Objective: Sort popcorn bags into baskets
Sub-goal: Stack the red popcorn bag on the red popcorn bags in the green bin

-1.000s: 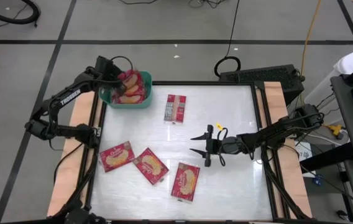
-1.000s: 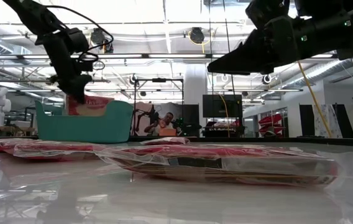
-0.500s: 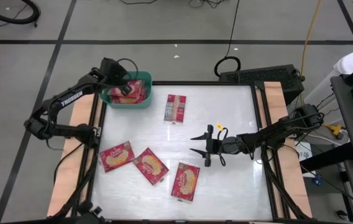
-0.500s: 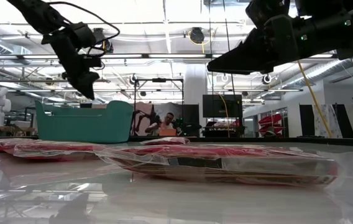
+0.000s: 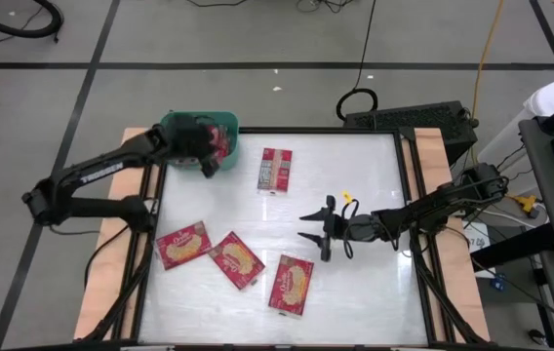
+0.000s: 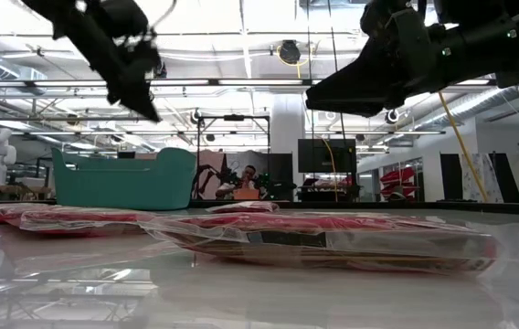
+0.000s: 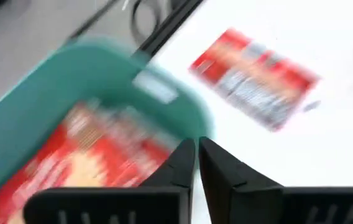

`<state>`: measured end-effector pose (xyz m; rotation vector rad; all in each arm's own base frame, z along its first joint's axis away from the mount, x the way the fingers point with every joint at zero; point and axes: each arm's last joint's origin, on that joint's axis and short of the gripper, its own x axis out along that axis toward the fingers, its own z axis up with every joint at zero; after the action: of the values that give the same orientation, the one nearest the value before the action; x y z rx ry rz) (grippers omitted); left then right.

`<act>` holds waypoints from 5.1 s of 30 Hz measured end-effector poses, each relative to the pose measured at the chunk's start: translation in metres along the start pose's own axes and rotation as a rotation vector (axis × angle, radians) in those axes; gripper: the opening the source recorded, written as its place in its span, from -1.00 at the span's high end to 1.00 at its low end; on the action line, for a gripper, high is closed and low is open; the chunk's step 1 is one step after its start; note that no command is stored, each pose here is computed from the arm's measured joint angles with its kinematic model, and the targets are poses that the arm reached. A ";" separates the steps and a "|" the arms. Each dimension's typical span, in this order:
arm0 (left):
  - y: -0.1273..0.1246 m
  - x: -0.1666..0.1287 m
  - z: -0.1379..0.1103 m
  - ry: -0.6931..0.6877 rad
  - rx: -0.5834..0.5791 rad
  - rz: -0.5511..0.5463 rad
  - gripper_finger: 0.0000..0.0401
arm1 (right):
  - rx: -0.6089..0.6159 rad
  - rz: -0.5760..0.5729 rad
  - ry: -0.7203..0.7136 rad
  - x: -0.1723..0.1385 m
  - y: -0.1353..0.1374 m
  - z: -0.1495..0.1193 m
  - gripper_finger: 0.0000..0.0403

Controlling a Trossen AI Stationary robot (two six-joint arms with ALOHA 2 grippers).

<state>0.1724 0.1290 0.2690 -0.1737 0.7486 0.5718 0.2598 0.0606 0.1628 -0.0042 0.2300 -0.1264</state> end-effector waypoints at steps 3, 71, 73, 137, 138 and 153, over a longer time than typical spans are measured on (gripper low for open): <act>-0.024 -0.010 -0.006 -0.083 0.027 -0.079 0.94 | 0.037 0.025 0.000 -0.002 0.006 0.000 0.01; -0.221 -0.033 -0.124 -0.555 -0.136 -0.427 0.92 | -0.149 0.627 0.646 0.110 0.016 -0.022 -0.12; -0.221 -0.033 -0.124 -0.555 -0.135 -0.427 0.92 | -0.150 0.624 0.678 0.108 0.012 -0.022 -0.12; -0.200 -0.007 -0.086 -0.608 -0.181 -0.280 0.92 | 0.020 0.210 0.268 -0.040 -0.017 -0.067 0.99; -0.202 -0.005 -0.083 -0.608 -0.172 -0.279 0.92 | 0.013 0.215 0.244 -0.039 -0.016 -0.065 0.99; -0.235 0.025 -0.046 -0.463 -0.114 -0.316 0.44 | -0.084 0.237 0.091 -0.022 -0.007 -0.034 1.00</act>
<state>0.2890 -0.0723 0.2063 -0.2487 0.2307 0.3333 0.2295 0.0564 0.1353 -0.0551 0.3248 0.1194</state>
